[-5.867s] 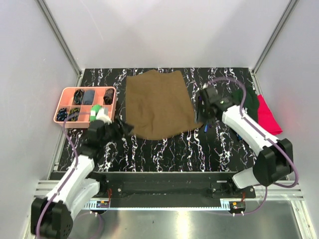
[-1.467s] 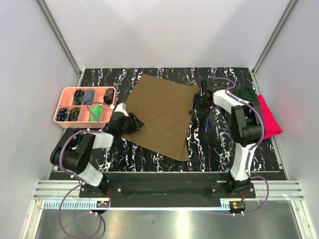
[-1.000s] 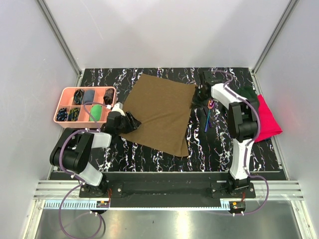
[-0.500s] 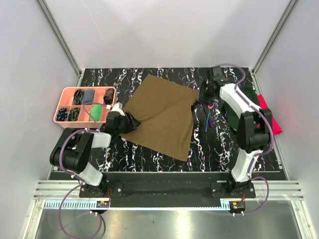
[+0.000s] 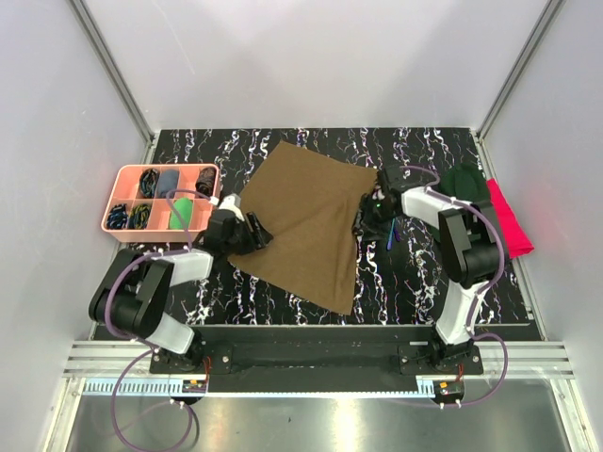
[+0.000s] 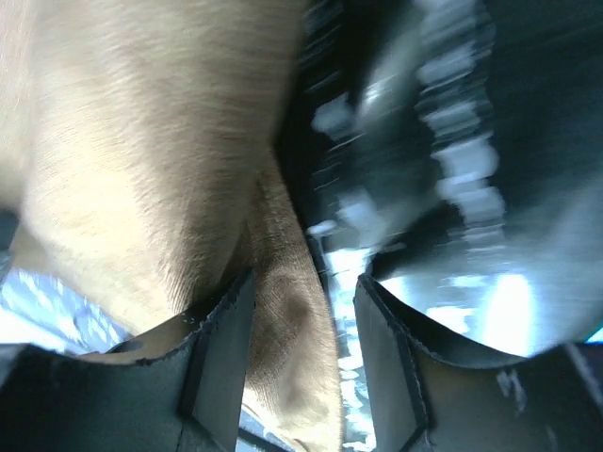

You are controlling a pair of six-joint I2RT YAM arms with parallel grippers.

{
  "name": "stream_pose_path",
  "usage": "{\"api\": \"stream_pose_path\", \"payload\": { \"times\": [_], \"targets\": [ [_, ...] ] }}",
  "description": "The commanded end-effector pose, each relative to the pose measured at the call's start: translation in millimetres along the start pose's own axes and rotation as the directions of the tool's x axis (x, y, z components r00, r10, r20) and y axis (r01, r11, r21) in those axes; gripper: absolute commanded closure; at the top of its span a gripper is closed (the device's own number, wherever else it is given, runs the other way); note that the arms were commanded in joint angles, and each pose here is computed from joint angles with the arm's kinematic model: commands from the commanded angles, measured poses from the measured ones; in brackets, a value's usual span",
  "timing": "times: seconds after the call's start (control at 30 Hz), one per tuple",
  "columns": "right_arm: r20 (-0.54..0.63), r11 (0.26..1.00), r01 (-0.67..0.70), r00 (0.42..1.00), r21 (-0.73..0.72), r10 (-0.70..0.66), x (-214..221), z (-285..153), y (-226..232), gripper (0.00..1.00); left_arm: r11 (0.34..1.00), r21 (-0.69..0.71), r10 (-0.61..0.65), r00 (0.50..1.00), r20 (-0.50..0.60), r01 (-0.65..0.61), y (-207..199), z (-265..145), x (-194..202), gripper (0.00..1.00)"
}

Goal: Fold the napkin, place the utensils inside, and roll it up
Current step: Flatten the napkin out

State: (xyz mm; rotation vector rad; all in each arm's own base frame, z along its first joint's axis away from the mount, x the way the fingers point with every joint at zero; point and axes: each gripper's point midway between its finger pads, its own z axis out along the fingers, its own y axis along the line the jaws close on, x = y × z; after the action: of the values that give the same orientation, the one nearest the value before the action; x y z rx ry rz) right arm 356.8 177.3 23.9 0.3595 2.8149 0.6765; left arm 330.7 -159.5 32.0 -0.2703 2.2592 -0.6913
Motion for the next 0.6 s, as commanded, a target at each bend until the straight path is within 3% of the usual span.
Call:
{"api": "stream_pose_path", "payload": {
  "times": [0.0, 0.23, 0.57],
  "targets": [
    [0.007, 0.980, 0.122, 0.992, -0.158, -0.123, 26.6, -16.8, 60.1, 0.45, 0.996, -0.024, 0.084, 0.996, -0.019, -0.085, -28.6, -12.6, 2.9, 0.34],
    [0.139, 0.985, 0.111, 0.986, -0.135, -0.092, 2.2, -57.7, 55.2, 0.39, 0.997, 0.081, 0.001, 0.998, -0.068, 0.004, -63.9, -18.6, 42.9, 0.33],
    [0.176, 0.993, 0.035, 0.984, -0.109, -0.016, -54.4, -43.5, 37.7, 0.28, 1.000, -0.018, -0.015, 0.990, -0.140, 0.012, -26.2, -6.3, 83.8, 0.33]
  ]
}}
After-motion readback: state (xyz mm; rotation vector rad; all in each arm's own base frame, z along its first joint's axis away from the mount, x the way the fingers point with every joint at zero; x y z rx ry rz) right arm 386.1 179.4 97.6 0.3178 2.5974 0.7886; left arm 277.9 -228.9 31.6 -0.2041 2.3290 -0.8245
